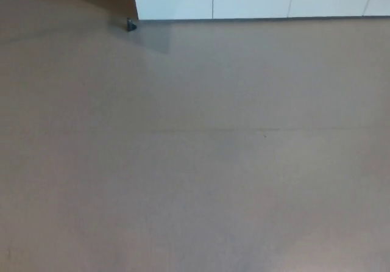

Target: The robot walks towards an open cabinet and lifts its left hand to push the door towards the right to close it.

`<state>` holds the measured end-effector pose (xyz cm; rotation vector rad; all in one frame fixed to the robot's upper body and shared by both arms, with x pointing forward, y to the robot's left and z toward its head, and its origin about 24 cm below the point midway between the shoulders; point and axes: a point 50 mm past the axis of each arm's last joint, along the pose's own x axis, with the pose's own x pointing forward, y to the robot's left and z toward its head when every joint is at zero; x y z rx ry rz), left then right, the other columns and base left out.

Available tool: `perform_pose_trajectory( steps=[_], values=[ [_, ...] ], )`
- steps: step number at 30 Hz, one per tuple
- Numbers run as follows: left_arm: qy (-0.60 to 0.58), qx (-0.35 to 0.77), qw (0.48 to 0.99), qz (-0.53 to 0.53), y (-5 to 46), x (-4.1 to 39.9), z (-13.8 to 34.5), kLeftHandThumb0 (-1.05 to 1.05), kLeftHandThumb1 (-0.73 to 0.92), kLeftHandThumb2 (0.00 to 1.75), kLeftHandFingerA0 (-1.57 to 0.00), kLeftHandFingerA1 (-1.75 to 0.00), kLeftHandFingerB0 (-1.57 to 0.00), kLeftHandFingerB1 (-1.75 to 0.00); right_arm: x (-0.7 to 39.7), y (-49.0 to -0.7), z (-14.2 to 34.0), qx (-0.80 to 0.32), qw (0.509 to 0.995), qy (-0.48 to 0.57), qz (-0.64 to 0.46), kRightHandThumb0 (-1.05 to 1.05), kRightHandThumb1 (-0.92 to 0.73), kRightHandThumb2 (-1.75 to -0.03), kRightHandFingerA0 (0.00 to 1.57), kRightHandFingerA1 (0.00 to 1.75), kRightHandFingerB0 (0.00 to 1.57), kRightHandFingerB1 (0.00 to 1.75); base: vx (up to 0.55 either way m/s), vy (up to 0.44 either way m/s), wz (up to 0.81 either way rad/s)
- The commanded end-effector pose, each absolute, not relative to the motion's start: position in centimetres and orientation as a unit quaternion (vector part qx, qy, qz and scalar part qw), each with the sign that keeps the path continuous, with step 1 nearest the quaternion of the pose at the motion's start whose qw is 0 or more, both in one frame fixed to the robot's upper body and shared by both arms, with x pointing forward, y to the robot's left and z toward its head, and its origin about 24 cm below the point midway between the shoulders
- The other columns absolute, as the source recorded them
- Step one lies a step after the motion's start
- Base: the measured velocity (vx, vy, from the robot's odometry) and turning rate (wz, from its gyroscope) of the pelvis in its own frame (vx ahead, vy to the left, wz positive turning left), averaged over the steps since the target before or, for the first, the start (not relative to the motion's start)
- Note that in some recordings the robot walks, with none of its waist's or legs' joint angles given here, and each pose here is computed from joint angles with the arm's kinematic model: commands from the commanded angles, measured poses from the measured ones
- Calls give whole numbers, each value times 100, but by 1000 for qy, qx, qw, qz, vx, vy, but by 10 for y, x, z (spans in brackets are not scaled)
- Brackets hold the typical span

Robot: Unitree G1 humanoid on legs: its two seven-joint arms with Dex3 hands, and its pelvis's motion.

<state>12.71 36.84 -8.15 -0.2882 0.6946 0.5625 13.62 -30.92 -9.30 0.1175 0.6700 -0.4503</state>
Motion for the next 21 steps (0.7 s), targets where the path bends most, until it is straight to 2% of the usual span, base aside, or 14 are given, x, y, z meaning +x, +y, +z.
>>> perform_pose_trajectory(
  steps=[1,4,9,16,21],
  values=[
    [325,-142,891,283,372,127,-79,3,75,72,-52,-51,-47,-47,140,-317,-90,57,919,312,-235,-10,-59,-56,65,51,46,45,362,-526,36],
    [323,-145,890,286,372,127,-79,3,75,72,-52,-51,-47,-47,140,-318,-90,54,919,313,-235,-11,-58,-56,67,51,46,45,327,-366,4],
    [328,-135,893,278,371,127,-80,3,76,71,-53,-50,-42,-44,139,-317,-91,50,919,313,-233,-13,-59,-57,65,51,47,45,301,-114,-5],
    [338,-120,893,271,372,126,-80,0,77,69,-52,-48,-42,-43,142,-315,-89,48,919,318,-229,-13,-60,-57,66,50,45,44,359,68,-32],
    [334,-127,892,277,372,127,-80,0,76,67,-54,-48,-42,-42,143,-314,-87,36,921,317,-223,-15,-61,-57,62,50,45,44,400,125,-1]
  ],
)
